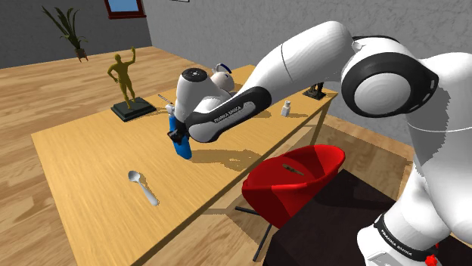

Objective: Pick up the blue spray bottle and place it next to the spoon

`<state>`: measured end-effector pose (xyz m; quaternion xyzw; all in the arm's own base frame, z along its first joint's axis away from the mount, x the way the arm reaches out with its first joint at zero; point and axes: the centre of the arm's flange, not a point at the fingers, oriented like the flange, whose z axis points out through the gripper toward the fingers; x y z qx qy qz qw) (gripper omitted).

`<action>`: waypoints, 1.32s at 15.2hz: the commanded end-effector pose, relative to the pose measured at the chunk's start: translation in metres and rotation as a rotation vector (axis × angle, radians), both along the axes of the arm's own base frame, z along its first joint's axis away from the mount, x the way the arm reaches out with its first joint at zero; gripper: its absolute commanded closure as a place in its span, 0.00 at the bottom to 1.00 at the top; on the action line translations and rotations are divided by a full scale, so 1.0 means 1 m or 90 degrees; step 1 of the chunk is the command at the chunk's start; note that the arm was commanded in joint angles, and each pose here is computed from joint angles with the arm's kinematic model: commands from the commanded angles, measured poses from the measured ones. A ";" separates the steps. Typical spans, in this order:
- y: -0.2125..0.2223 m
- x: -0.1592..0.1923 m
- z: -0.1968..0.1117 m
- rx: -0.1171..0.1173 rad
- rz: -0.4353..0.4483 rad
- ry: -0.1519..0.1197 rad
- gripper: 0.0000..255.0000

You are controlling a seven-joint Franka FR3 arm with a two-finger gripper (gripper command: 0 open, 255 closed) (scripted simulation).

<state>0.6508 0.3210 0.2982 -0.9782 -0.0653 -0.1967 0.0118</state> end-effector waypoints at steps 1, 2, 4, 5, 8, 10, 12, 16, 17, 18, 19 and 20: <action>0.000 0.000 0.000 0.000 0.000 0.000 1.00; 0.000 0.000 0.000 0.000 0.000 0.000 1.00; 0.000 0.000 0.000 0.000 0.000 0.000 0.00; 0.000 0.000 0.000 0.000 0.000 0.000 0.00; 0.000 0.000 0.000 0.000 0.000 0.000 0.00; -0.001 -0.010 0.024 0.000 0.000 0.000 0.00; -0.002 -0.019 0.046 0.000 0.000 0.000 0.00; -0.002 -0.019 0.046 0.000 0.000 0.000 0.00; -0.002 -0.019 0.046 0.000 0.000 0.000 0.00; -0.002 -0.019 0.046 0.000 0.000 0.000 0.00; -0.002 -0.019 0.046 0.000 0.000 0.000 0.00; -0.002 -0.019 0.046 0.000 0.000 0.000 0.00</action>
